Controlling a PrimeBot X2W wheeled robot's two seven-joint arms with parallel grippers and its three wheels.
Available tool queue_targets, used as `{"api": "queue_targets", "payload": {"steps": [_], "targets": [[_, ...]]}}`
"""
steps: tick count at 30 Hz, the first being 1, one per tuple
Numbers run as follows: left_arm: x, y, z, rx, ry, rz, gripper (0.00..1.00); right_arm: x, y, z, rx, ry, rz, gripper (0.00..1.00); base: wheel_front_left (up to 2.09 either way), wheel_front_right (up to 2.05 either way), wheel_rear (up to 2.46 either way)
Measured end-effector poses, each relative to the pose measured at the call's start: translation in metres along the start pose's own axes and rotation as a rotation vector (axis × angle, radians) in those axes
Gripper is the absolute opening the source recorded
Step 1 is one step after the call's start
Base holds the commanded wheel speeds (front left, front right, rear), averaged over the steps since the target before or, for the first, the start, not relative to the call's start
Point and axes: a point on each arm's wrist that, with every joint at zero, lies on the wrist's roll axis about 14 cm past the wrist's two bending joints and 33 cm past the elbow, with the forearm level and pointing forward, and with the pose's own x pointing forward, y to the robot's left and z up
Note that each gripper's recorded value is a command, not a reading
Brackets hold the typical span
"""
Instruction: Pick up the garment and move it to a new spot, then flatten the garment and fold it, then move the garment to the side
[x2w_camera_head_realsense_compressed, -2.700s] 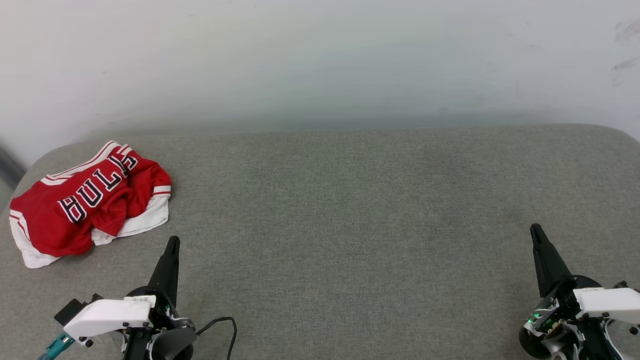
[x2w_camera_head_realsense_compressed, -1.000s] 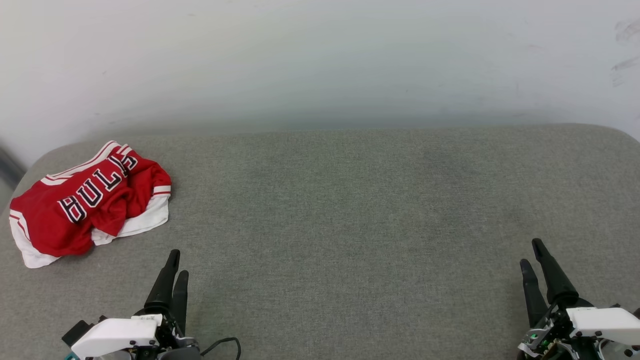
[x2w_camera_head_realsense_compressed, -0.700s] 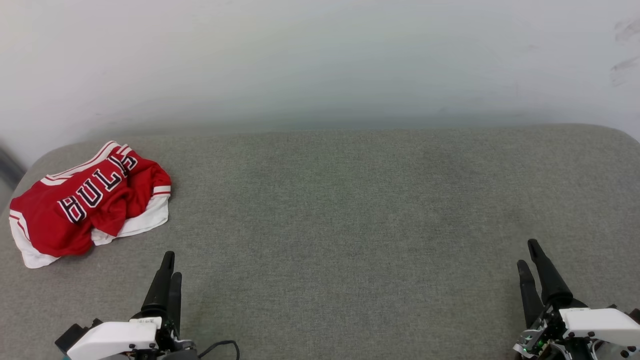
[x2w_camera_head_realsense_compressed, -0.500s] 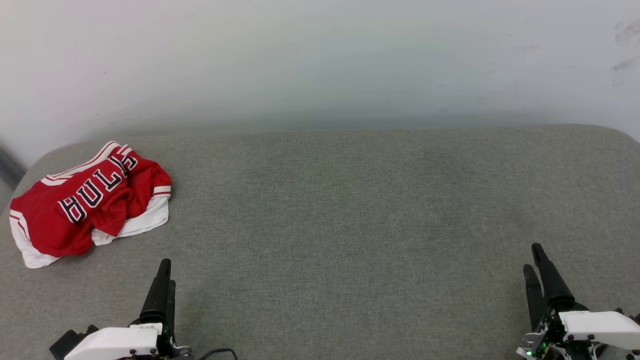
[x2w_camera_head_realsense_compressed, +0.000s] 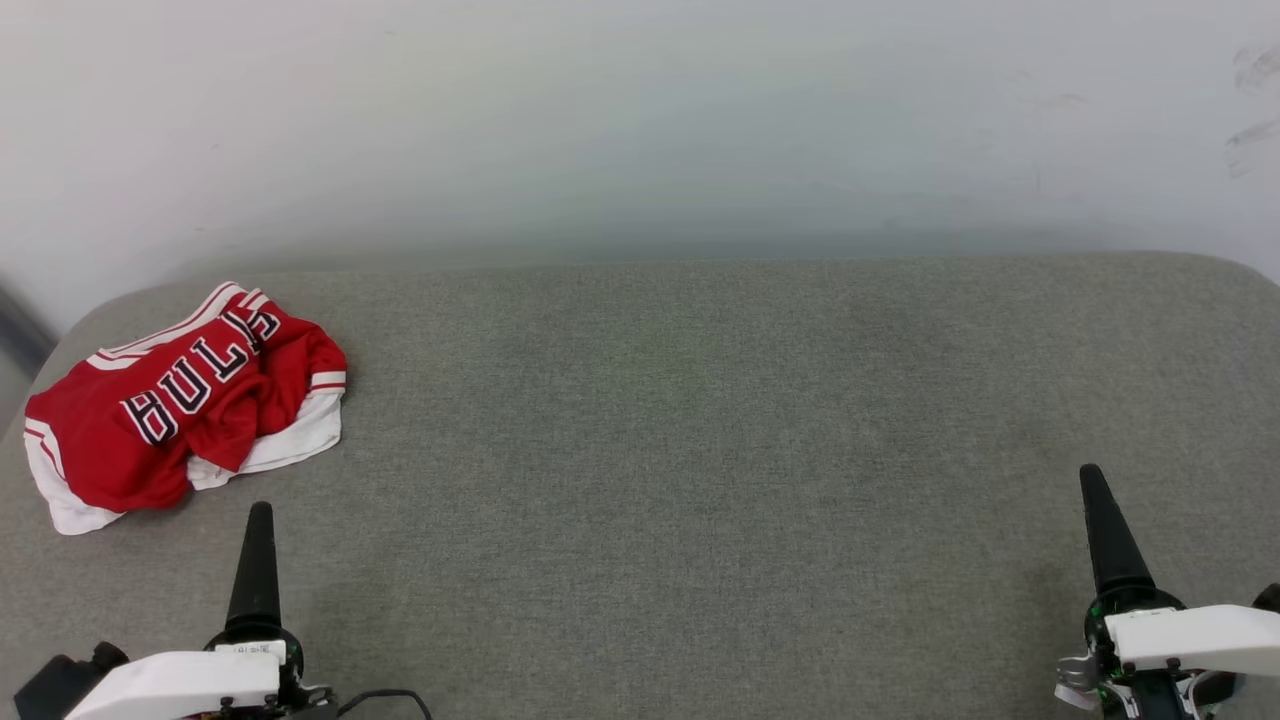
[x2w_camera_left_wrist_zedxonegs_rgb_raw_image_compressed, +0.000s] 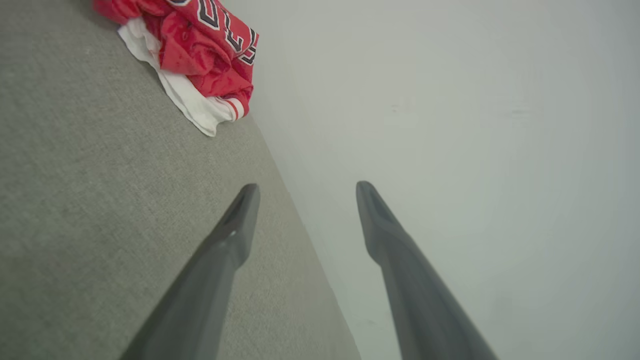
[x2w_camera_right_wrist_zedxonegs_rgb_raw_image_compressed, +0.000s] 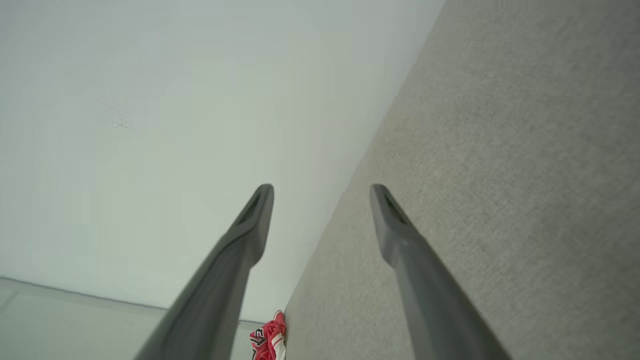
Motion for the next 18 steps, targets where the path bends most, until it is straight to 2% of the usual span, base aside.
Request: {"api": "queue_targets", "payload": {"steps": [8, 18], "targets": [[0.003, -0.027, 0.007, 0.193, -0.034, -0.061, 1.00, 0.002, 0.026, 0.003, -0.251, -0.017, 0.085, 1.00, 0.00, 0.00, 0.00], [0.001, -0.057, -0.019, 0.480, -0.011, -0.117, 1.00, 0.002, 0.072, -0.011, -0.558, -0.026, 0.244, 1.00, 0.00, 0.00, 0.00]]}}
